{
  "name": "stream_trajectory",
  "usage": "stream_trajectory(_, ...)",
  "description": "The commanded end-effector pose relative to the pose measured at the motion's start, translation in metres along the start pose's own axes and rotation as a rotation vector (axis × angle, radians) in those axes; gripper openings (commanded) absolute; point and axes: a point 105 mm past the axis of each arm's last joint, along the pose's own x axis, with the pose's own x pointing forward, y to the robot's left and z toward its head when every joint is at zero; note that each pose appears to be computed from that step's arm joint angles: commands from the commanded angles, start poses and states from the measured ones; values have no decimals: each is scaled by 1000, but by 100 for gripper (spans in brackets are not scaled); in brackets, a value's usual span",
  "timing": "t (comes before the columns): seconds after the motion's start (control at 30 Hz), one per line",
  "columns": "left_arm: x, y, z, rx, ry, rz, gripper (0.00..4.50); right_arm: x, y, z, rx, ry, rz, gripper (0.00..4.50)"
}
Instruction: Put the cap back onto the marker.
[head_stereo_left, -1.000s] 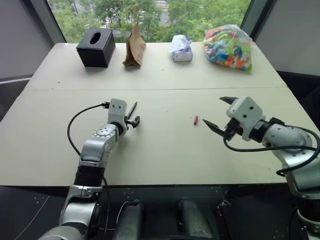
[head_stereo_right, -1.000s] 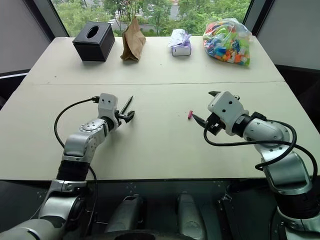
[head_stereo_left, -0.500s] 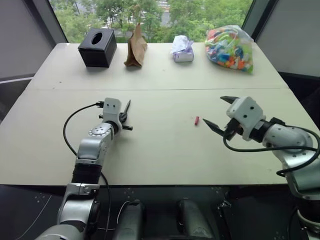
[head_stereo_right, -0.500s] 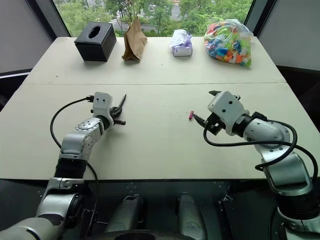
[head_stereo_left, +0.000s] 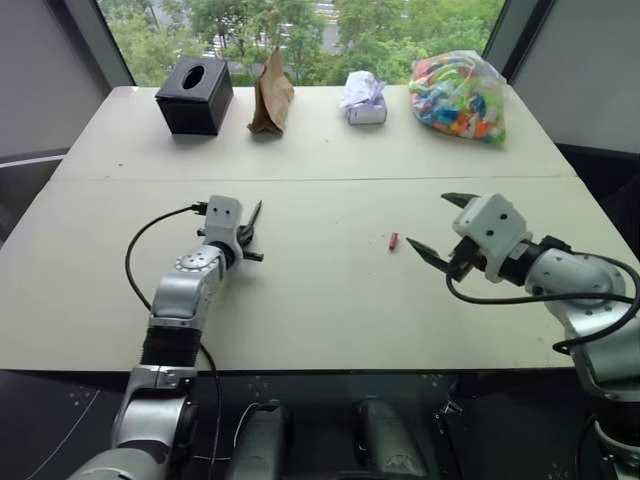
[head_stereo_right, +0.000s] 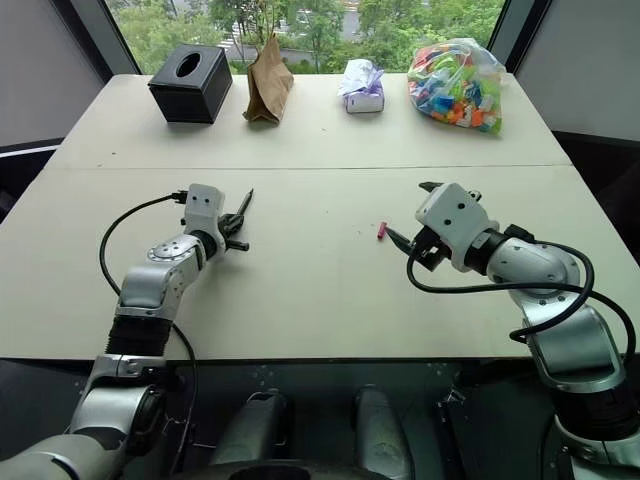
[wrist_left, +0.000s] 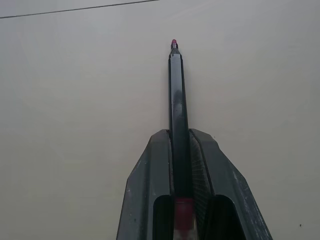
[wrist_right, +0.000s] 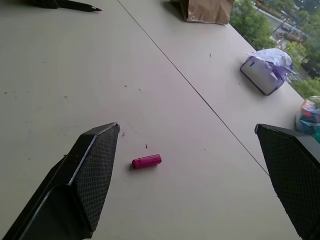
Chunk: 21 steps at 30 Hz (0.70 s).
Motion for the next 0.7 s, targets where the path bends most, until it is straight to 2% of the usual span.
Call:
stream_trajectory(0.03,-5,-8,3,60,-23,-92,4,1,-3,11,-9,-44,-26,450)
stream_trajectory(0.1,-13,-9,17,115,-66,-166,4,3,-1,8,41,-35,-35,450)
stream_trajectory(0.23,-36,-10,48,217,-171,-354,4,9,0,-11,83,83,-66,450)
stream_trajectory(0.33,-60,3,74,305,-222,-467,4,21,2,-11,240,100,-142,450)
stream_trajectory(0.47,-74,16,97,375,-243,-523,4,44,0,-7,426,109,-282,450)
stream_trajectory(0.63,-81,17,114,414,-255,-575,4,77,6,-6,770,152,-446,450)
stream_trajectory(0.7,-80,16,116,423,-250,-582,4,82,7,-7,851,178,-497,450)
